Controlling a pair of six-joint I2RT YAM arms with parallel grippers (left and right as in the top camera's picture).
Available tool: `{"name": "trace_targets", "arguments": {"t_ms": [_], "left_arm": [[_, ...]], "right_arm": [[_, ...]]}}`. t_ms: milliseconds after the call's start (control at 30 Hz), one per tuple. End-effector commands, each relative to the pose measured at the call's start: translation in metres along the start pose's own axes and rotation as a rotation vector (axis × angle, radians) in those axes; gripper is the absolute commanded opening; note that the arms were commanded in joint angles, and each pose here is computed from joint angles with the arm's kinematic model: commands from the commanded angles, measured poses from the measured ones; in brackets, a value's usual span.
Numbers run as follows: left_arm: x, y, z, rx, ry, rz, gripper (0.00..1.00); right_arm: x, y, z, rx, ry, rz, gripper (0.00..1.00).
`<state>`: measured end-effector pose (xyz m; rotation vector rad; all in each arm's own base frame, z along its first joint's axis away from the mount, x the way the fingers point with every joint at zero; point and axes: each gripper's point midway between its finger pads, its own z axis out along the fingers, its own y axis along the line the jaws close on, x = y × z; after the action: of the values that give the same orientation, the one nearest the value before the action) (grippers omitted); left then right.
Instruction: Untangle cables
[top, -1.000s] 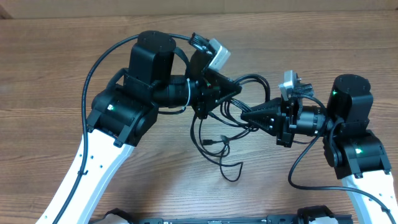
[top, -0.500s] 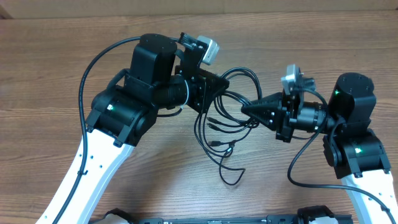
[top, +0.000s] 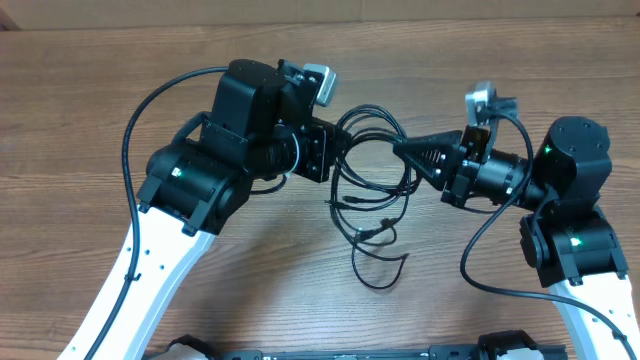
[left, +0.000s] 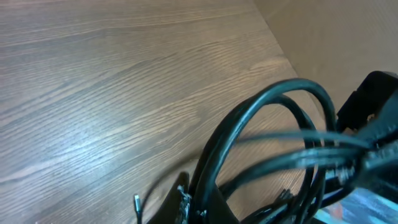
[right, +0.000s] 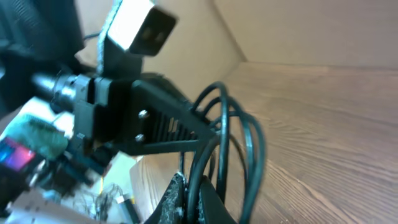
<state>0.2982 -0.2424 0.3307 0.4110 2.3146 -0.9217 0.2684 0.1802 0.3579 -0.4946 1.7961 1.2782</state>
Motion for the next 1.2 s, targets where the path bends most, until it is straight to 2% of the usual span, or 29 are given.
{"name": "trace_targets", "arguments": {"t_ms": [0, 600, 967, 1167], "left_arm": [[-0.008, 0.005, -0.008, -0.028, -0.028, -0.037, 0.04], [-0.003, 0.021, -0.009, -0.11, -0.022, -0.103, 0.04], [-0.007, 0.019, -0.009, -0.103, -0.034, -0.101, 0.04], [-0.011, 0.018, -0.009, -0.095, -0.05, -0.093, 0.04]], "right_arm": [[-0.013, -0.014, -0.003, 0.093, -0.065, 0.079, 0.04], [-0.037, -0.069, -0.045, 0.304, -0.237, 0.349, 0.04], [-0.025, -0.096, -0.068, 0.408, -0.253, 0.46, 0.04], [-0.007, -0.119, -0.086, 0.525, -0.259, 0.573, 0.04]]}}
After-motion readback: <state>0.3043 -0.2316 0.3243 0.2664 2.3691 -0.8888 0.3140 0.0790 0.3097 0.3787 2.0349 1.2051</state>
